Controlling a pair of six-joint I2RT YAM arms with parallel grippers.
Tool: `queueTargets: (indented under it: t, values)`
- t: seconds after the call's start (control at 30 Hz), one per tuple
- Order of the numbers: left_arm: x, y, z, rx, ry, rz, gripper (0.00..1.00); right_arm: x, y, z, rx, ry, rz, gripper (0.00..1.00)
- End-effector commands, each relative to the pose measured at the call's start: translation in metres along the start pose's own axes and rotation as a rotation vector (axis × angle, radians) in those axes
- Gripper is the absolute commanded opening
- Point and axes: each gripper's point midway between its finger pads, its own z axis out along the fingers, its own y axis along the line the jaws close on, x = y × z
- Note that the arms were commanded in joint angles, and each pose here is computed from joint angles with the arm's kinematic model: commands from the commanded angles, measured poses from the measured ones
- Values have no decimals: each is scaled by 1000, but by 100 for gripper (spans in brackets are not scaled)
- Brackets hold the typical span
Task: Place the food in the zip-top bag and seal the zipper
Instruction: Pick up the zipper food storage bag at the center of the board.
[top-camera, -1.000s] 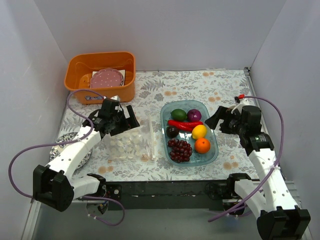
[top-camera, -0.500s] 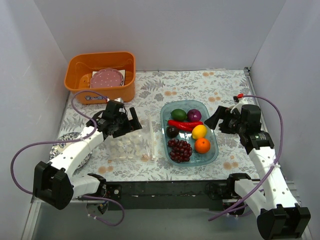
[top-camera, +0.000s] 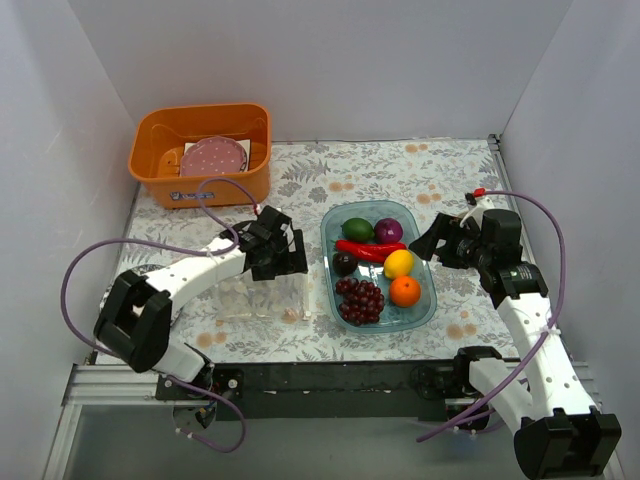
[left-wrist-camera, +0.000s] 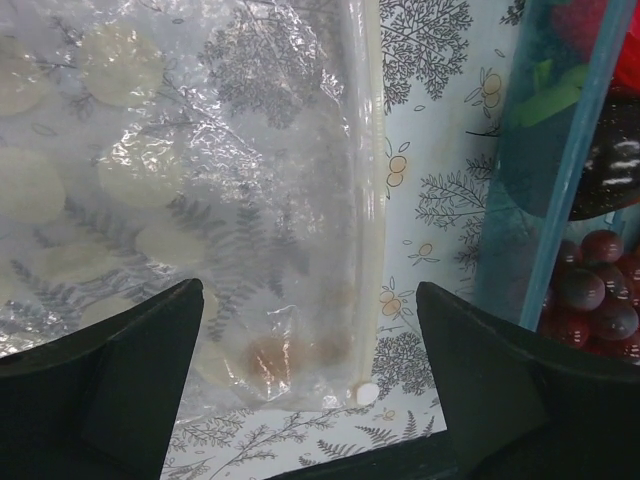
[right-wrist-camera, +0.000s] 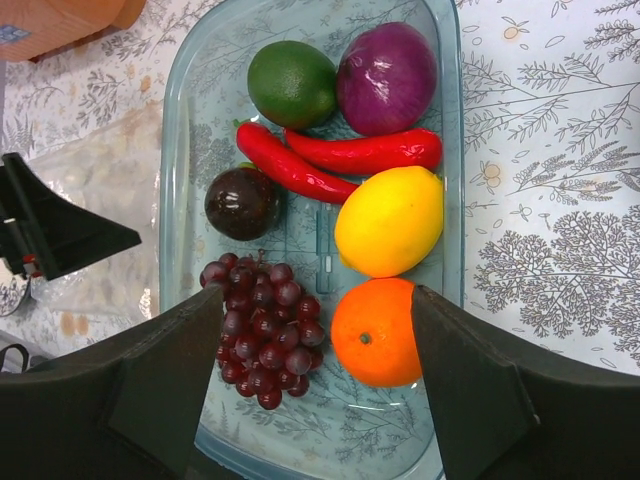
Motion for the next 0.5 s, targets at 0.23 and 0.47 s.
queueTargets:
  t: [0.23, 0.47]
  values:
    - [-31, -34, 16, -7, -67, 2, 79, -12, 17, -8, -64, -30, -27, 80]
    - [-26, -22, 33, -82, -41, 2, 62, -9, 17, -9, -65, -36, -20, 80]
